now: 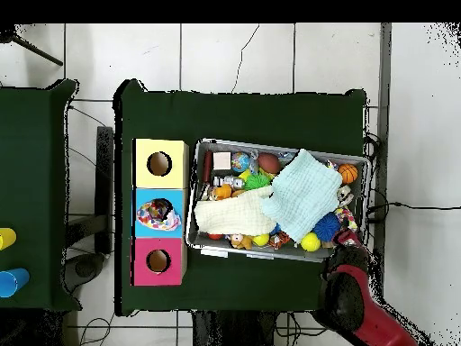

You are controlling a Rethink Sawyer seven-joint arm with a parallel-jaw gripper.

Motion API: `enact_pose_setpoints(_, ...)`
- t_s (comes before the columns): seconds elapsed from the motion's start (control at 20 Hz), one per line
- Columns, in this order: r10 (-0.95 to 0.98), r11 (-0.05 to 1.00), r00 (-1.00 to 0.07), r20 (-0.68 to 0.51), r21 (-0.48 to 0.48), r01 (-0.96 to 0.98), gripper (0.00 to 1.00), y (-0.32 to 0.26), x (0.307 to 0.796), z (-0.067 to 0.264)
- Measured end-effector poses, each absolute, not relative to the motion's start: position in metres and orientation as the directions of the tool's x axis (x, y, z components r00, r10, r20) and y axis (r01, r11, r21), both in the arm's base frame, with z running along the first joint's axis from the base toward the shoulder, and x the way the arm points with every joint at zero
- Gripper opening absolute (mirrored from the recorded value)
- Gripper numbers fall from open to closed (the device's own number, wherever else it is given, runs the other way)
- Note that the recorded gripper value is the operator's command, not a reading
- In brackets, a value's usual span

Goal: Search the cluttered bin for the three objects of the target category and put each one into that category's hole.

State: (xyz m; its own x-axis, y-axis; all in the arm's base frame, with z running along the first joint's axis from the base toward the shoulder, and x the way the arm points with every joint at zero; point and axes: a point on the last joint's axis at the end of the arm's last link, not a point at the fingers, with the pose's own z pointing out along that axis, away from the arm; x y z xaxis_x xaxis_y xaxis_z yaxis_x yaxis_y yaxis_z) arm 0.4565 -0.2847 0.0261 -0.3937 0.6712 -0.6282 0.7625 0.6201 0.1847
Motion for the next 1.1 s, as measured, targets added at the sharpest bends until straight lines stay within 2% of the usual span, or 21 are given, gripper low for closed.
enact_pose_setpoints(0.3, 0.725, 0.58, -0.391, -0.567, 0.197, 0.79, 1.0, -0.242, 0.446, 0.022)
enact_pose_setpoints(0.6, 0.734, 0.594, -0.429, -0.526, 0.191, 0.782, 1.0, -0.206, 0.44, 0.018)
enact_pose_setpoints(1.1, 0.778, 0.539, -0.394, -0.489, 0.197, 0.819, 1.0, -0.213, 0.408, -0.013)
